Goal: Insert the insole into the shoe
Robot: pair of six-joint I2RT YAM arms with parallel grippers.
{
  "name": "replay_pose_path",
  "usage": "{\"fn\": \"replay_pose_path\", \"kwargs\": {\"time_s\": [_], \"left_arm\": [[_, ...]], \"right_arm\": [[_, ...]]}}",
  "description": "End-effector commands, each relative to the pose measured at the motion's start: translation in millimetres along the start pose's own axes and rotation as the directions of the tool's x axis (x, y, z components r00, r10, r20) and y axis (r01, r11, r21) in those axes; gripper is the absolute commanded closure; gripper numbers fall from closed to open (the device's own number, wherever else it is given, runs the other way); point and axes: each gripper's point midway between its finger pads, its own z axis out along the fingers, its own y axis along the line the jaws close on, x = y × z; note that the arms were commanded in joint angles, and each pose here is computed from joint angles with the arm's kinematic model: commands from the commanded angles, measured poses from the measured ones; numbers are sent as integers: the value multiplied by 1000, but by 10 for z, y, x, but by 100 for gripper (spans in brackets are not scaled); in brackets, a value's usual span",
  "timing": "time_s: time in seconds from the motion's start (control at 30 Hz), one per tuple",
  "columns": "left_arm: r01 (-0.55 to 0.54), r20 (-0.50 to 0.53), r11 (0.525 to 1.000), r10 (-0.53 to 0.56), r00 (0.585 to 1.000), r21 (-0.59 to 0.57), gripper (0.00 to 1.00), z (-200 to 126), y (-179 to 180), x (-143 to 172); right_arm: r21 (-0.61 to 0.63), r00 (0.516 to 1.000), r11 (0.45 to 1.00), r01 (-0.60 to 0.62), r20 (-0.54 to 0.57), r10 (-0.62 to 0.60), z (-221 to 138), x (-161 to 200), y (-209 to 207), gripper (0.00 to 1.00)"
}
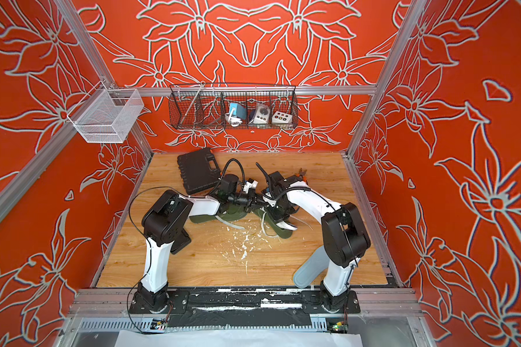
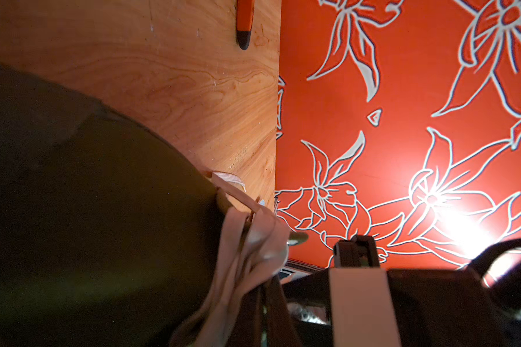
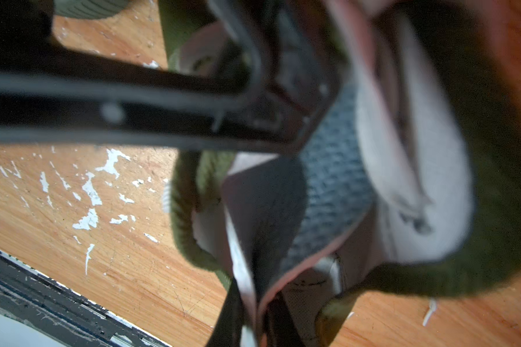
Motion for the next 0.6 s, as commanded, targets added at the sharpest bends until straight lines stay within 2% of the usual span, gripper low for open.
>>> {"fn": "replay_pose_path", "kwargs": {"time_s": [0.0,0.23,0.3,0.37,0.57], "left_arm": [[-52,-22,997,53,998,48,100,-9,-230,54],[-54,-25,997,55,998,53,100,8,-244,73],[-53,-24,997,54,998,53,100,1,-246,76],[-58,-23,997,60,998,52,100,-1,-253,73],[-62,-14,997,63,998,42,100,-5,-246,40]], "right_arm": [[28,995,996,82,55,-83,38,-141,-34,100],[43,994,998,54,91,-58,88,-262,-71,100],[36,994,998,49,94,-52,97,-238,-56,96],[30,996,998,55,74,-57,93,-169,-29,89],[-3,999,999,32,-13,-32,68,155,47,54]]}}
